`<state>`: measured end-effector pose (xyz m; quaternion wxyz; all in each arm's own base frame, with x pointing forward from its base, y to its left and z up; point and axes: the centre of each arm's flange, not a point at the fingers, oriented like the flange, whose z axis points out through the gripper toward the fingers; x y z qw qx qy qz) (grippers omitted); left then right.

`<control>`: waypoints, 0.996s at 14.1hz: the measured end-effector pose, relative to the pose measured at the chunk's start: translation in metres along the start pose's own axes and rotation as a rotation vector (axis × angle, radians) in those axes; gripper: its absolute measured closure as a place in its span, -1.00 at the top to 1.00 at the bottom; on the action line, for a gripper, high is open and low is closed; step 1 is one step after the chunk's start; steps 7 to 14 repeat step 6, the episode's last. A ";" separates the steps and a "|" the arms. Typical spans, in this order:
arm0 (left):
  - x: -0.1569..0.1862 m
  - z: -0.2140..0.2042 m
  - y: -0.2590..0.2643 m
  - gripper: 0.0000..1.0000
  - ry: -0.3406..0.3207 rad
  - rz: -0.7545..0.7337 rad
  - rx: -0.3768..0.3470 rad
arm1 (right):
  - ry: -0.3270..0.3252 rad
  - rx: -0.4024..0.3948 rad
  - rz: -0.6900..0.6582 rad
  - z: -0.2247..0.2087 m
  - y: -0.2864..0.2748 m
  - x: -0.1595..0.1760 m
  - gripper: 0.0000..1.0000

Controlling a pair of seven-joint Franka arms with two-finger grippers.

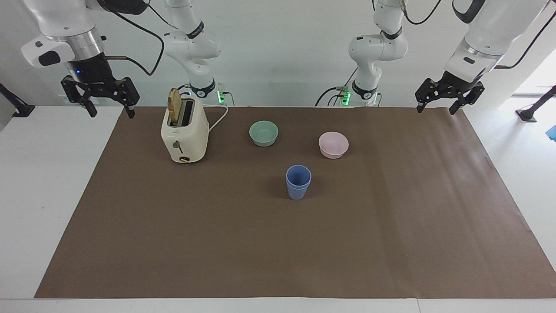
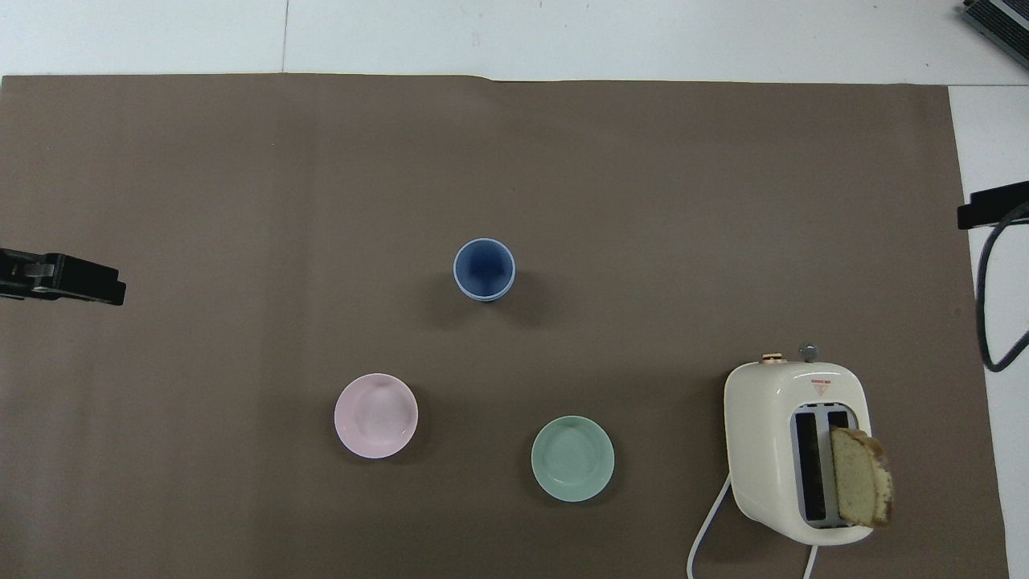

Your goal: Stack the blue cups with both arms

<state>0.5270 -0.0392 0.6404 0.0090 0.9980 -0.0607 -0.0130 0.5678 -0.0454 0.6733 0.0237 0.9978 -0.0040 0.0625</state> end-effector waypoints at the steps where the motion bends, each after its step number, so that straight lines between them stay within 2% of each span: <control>1: 0.000 0.000 0.000 1.00 -0.001 0.000 0.000 | -0.001 0.000 0.000 0.000 0.000 0.000 1.00; 14: 0.000 0.001 0.000 1.00 -0.002 0.000 0.000 | -0.003 0.001 -0.002 0.001 -0.001 -0.001 1.00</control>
